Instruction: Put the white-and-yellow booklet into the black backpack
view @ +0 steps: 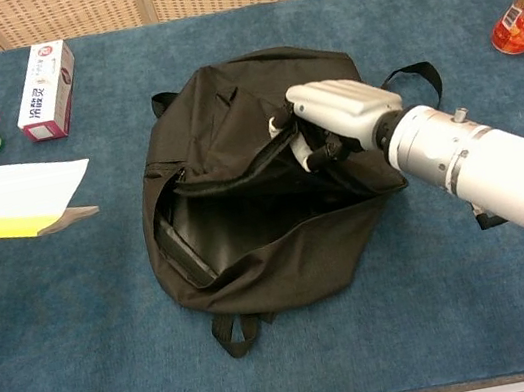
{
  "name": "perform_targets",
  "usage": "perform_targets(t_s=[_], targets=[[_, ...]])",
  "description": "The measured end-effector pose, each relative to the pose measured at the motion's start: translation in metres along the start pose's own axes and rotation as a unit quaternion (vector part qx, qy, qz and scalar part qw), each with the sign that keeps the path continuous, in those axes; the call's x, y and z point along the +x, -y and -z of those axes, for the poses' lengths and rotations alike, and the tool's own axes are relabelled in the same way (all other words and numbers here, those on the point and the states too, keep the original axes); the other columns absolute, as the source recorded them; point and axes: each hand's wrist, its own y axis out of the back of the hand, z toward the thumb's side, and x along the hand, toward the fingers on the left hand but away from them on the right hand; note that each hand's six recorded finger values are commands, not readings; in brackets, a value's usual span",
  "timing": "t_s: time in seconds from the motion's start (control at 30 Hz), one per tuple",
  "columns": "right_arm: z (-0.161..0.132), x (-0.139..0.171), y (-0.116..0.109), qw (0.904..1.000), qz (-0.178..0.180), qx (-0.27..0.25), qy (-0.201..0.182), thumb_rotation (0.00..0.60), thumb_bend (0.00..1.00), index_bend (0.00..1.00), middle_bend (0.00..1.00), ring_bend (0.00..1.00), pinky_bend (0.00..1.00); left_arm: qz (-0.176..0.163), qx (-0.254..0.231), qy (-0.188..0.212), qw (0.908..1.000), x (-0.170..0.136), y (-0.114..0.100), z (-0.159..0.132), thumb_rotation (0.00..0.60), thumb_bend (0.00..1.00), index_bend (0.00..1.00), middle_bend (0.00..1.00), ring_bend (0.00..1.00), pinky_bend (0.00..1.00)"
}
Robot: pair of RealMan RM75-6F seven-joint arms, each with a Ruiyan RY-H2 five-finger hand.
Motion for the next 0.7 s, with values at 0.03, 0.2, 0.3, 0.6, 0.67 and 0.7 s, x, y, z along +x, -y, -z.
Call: perform_targets(t_s=[0.03, 0.2, 0.3, 0.6, 0.67, 0.7], targets=[[0.0, -0.001, -0.006, 0.9999, 0.012, -0.008, 0.002, 0.6, 0.8, 0.66, 0.6, 0.53, 0.81, 0.001, -0.005, 0.005, 1.0, 0.001, -0.001, -0.002, 0.6, 0.31, 0.63, 0.56, 0.49, 0.49], [0.003, -0.004, -0.029, 0.9978, 0.058, -0.029, 0.013, 0.6, 0.8, 0.66, 0.6, 0.53, 0.81, 0.012, -0.04, 0.026, 0.9988, 0.004, -0.002, -0.014, 0.6, 0.31, 0.63, 0.56, 0.49, 0.49], [0.004, -0.005, -0.039, 0.9959, 0.081, -0.037, 0.02, 0.6, 0.8, 0.66, 0.6, 0.53, 0.81, 0.025, -0.063, 0.043, 0.9968, 0.006, 0.0, -0.024, 0.6, 0.31, 0.63, 0.56, 0.49, 0.49], [-0.007, -0.009, -0.052, 0.9904, 0.121, -0.061, 0.028, 0.6, 0.8, 0.66, 0.6, 0.53, 0.81, 0.076, -0.121, 0.091, 0.9857, 0.018, 0.015, -0.056, 0.6, 0.31, 0.63, 0.56, 0.49, 0.49], [-0.011, -0.011, -0.052, 0.9898, 0.125, -0.063, 0.029, 0.6, 0.8, 0.66, 0.6, 0.53, 0.81, 0.083, -0.122, 0.098, 0.9842, 0.024, 0.021, -0.062, 0.6, 0.31, 0.63, 0.56, 0.49, 0.49], [-0.012, -0.012, -0.052, 0.9895, 0.126, -0.065, 0.029, 0.6, 0.8, 0.66, 0.6, 0.53, 0.81, 0.086, -0.123, 0.102, 0.9834, 0.027, 0.023, -0.065, 0.6, 0.31, 0.63, 0.56, 0.49, 0.49]])
